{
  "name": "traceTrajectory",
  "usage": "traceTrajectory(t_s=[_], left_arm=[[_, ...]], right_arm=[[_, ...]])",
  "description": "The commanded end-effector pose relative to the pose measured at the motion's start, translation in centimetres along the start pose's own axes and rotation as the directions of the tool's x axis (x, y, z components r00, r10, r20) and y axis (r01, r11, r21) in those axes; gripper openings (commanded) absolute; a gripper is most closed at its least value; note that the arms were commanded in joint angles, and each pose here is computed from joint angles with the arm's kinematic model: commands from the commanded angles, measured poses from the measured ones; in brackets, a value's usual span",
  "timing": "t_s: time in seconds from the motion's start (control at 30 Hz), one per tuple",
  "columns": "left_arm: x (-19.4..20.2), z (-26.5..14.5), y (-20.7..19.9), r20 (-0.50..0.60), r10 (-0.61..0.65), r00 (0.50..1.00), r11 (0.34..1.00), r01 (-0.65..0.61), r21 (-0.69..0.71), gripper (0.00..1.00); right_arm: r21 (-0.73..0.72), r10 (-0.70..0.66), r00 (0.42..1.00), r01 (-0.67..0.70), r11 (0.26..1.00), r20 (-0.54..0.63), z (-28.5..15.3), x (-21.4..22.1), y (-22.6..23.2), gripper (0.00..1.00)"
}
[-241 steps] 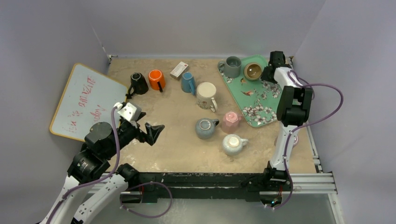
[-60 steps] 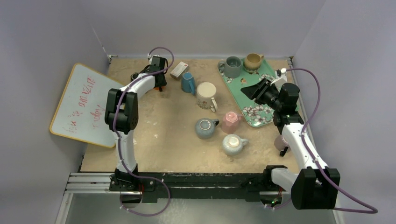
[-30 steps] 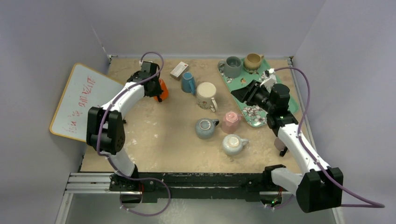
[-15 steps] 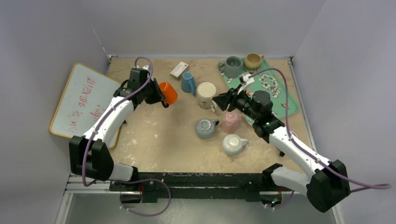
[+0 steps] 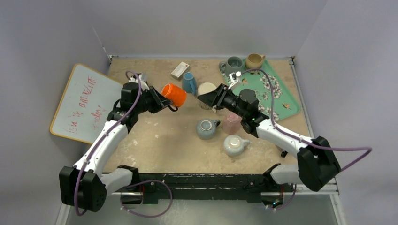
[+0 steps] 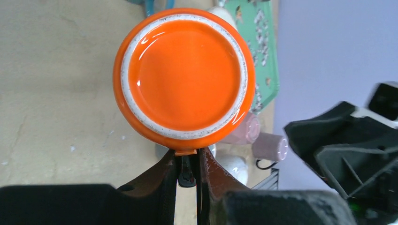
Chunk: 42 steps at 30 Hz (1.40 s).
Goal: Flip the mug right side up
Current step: Turn over the cup at the corner of the board.
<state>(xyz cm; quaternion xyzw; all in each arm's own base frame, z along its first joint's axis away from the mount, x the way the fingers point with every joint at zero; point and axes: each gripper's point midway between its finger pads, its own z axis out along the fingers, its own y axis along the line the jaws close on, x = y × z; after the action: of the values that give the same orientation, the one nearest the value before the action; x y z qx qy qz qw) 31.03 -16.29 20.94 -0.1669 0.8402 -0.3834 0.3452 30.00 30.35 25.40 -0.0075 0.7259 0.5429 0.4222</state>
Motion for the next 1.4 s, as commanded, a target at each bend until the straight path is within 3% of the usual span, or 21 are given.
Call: traceTrajectory(t_s=[0.0, 0.17, 0.4, 0.7, 1.0, 1.37], left_arm=[[-3.3, -2.4, -6.2, 0.152, -0.024, 0.988, 0.968, -0.015, 0.249, 0.00], [-4.2, -3.8, -8.4, 0.192, -0.070, 0.979, 0.938, -0.001, 0.347, 0.00], [-4.8, -5.6, -10.8, 0.213, -0.110, 0.971, 0.894, 0.003, 0.447, 0.00], [-4.4, -7.3, -12.0, 0.218, -0.125, 0.968, 0.854, -0.007, 0.520, 0.00], [-4.6, -7.7, -12.2, 0.235, -0.147, 0.961, 0.837, -0.006, 0.547, 0.00], [-4.2, -7.3, -12.3, 0.174, -0.230, 0.957, 0.779, 0.074, 0.623, 0.00]], right_arm=[[-0.164, 0.289, 0.957, -0.282, 0.945, 0.018, 0.8, -1.1, 4.1, 0.51], [-0.171, 0.397, 0.917, -0.395, 0.903, -0.020, 2.6, 0.3, 5.4, 0.56], [-0.234, 0.493, 0.868, -0.494, 0.838, -0.064, 4.7, 1.3, 6.1, 0.54], [-0.375, 0.482, 0.869, -0.486, 0.790, -0.112, 5.8, 1.1, 8.5, 0.52], [-0.353, 0.491, 0.871, -0.467, 0.811, -0.023, 3.7, 0.5, 7.9, 0.58], [-0.410, 0.505, 0.860, -0.489, 0.770, -0.077, 4.7, -0.4, 10.1, 0.59]])
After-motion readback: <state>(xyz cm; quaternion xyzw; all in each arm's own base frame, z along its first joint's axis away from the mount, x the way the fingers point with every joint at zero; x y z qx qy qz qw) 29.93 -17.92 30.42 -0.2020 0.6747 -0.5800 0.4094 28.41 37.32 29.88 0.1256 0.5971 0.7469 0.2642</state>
